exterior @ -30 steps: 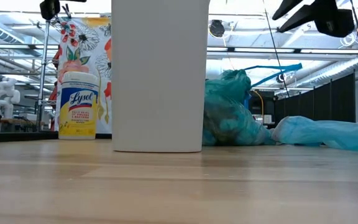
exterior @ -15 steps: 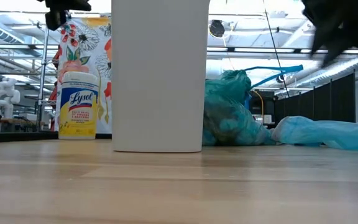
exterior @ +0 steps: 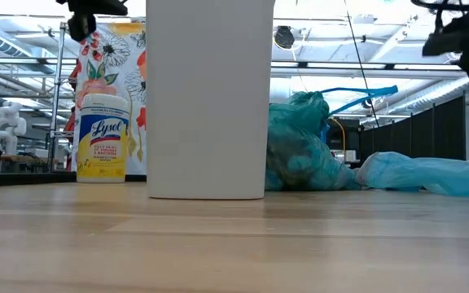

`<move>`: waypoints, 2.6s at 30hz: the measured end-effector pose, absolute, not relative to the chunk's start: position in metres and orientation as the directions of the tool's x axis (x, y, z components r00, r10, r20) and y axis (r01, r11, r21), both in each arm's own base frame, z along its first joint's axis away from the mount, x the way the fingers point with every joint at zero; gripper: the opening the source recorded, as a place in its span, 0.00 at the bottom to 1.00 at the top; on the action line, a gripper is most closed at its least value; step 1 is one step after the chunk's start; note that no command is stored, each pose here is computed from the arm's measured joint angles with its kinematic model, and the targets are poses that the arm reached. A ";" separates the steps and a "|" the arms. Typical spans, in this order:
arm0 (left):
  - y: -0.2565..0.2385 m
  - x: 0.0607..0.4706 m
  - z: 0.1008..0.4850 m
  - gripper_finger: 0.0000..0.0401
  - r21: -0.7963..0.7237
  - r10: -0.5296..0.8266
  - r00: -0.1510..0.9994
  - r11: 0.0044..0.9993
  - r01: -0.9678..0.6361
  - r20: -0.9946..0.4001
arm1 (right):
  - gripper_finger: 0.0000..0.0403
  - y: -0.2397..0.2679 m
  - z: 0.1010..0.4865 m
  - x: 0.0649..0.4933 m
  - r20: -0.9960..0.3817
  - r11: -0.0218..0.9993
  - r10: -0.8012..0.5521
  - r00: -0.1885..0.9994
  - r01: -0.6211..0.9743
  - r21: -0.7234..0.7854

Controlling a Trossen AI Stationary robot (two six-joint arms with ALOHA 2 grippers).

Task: Place trash/remove bag and relplace
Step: Insert the light blue trash bag into the white trash bin

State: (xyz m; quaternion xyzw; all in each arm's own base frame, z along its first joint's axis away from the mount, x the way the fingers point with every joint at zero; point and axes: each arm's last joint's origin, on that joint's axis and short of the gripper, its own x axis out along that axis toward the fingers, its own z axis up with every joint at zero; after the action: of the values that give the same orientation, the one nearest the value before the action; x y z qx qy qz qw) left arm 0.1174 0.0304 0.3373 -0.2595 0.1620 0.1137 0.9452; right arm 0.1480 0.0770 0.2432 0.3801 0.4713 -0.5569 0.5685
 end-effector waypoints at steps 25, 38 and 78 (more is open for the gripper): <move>0.038 0.141 0.336 0.01 -0.517 0.147 0.924 0.792 -0.324 -0.354 | 0.28 0.044 0.183 0.157 -0.931 -0.068 -0.246 -0.268 0.963 -0.259; 0.029 0.146 0.335 0.01 -0.529 0.112 0.925 0.792 -0.304 -0.363 | 0.27 0.059 0.126 0.149 -0.945 -0.015 -0.163 -0.282 0.959 -0.284; 0.030 0.172 0.333 0.01 -0.518 0.115 0.936 0.807 -0.284 -0.333 | 0.00 0.052 0.415 0.204 -0.499 0.490 -0.737 0.457 0.869 0.072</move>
State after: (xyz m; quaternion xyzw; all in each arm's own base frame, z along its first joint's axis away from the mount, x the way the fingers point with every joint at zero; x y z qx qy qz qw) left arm 0.1722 0.0298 0.3333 -0.2918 0.1443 0.1062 0.9395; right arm 0.2043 0.0524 0.4149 0.1603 0.2060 -0.4787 0.8383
